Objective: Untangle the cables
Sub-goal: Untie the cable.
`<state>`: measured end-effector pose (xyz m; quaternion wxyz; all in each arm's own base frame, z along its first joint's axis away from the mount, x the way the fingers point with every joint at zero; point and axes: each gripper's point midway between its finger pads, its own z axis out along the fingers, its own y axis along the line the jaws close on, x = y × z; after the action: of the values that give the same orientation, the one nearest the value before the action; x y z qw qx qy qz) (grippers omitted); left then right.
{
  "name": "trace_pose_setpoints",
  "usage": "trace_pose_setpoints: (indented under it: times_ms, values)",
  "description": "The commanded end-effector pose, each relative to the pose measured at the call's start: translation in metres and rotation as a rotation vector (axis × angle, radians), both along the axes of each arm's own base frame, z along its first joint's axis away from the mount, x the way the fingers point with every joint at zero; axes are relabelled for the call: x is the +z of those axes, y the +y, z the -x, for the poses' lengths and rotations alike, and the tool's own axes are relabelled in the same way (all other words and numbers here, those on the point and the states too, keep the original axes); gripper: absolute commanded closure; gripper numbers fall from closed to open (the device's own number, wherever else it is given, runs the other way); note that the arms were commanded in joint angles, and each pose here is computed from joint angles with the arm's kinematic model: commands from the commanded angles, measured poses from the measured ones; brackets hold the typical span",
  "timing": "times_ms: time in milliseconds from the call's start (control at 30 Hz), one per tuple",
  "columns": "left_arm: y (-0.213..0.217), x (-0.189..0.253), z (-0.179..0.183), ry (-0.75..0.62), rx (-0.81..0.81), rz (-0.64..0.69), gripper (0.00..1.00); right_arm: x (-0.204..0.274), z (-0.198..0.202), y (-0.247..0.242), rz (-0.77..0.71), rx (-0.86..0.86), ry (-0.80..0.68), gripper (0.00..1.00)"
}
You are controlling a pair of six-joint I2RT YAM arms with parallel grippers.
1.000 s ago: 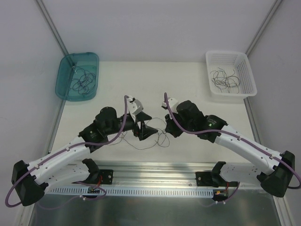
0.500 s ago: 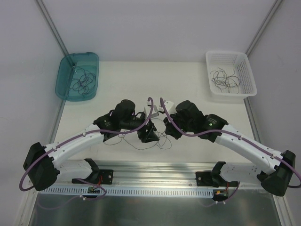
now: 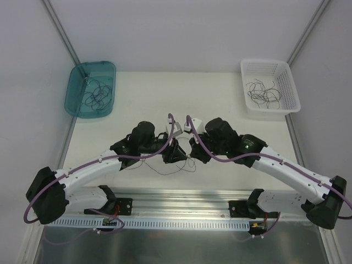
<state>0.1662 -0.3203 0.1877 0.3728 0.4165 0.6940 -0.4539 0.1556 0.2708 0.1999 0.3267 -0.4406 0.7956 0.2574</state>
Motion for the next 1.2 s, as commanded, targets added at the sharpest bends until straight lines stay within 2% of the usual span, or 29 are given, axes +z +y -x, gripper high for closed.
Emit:
trace_pose_setpoints:
  times_ms: [0,33,133,333,467,567,600,633,700,833,1000,1167]
  values:
    - [-0.003,0.027,-0.007,-0.057,0.038,0.118,0.76,0.022,0.002,0.009,-0.089,0.024,-0.031,0.99]
    - [-0.003,0.027,-0.006,-0.057,0.036,0.12,0.84,0.021,0.002,0.009,-0.087,0.023,-0.028,0.99]
    - [-0.001,0.029,-0.005,-0.072,0.035,0.123,1.0,0.02,0.002,0.008,-0.086,0.019,-0.031,0.99]
    - [0.007,0.044,-0.009,-0.115,0.105,0.188,1.0,0.005,-0.002,0.0,-0.06,-0.029,-0.024,0.99]
    - [0.025,0.054,-0.03,-0.112,0.31,0.247,1.0,-0.022,-0.009,-0.019,-0.021,-0.15,0.018,0.99]
    - [0.045,0.06,-0.042,-0.089,0.479,0.351,1.0,-0.027,-0.013,-0.024,-0.103,-0.263,0.069,0.99]
    - [0.05,0.047,-0.042,-0.036,0.522,0.37,1.0,-0.028,-0.012,-0.024,-0.121,-0.281,0.077,0.99]
    - [0.056,0.062,-0.042,-0.049,0.549,0.452,1.0,-0.024,-0.013,-0.025,-0.15,-0.295,0.073,0.99]
    - [0.071,0.064,-0.047,-0.011,0.638,0.54,1.0,-0.024,-0.011,-0.022,-0.212,-0.346,0.113,0.99]
    - [0.092,0.057,-0.056,0.074,0.778,0.639,1.0,-0.026,-0.009,-0.016,-0.279,-0.368,0.147,0.99]
    - [0.108,0.061,-0.057,0.142,0.845,0.795,1.0,-0.025,-0.003,-0.007,-0.329,-0.352,0.195,0.99]
    - [0.087,0.066,-0.05,0.069,0.726,0.722,1.0,-0.019,0.0,-0.002,-0.333,-0.312,0.184,0.99]
